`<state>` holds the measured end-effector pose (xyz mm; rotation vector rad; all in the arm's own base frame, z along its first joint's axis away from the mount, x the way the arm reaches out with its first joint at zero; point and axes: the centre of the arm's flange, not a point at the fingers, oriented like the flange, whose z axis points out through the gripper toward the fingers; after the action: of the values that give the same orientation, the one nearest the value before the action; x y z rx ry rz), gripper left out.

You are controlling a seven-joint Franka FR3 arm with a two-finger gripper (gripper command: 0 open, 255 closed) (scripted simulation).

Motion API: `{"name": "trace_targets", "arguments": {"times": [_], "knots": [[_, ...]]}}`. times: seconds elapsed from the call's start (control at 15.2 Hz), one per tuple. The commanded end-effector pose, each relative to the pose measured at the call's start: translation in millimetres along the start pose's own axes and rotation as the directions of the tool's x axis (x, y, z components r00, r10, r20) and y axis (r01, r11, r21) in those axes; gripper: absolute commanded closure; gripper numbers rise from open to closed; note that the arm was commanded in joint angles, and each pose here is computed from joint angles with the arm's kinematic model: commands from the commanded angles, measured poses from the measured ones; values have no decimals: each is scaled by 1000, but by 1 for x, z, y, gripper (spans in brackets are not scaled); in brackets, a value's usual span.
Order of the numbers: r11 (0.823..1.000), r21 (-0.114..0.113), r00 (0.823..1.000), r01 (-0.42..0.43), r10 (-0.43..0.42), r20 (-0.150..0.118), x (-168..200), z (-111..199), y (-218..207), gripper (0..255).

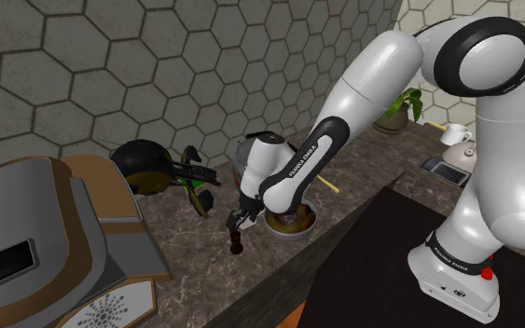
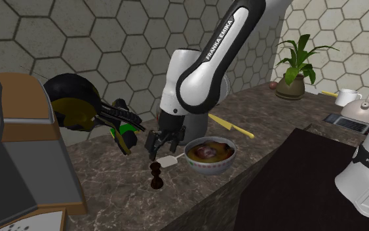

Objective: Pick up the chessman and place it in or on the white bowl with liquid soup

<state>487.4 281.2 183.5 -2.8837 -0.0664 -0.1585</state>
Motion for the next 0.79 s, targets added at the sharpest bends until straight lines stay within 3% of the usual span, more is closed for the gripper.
{"name": "trace_targets", "arguments": {"times": [0.0, 0.46, 0.73], "knots": [[1000, 4, 1000, -3, 3, -1, 5, 16, -7, 0], [1000, 4, 1000, -3, 3, -1, 5, 56, -7, 0], [1000, 4, 1000, -3, 3, -1, 5, 56, -7, 0]]}}
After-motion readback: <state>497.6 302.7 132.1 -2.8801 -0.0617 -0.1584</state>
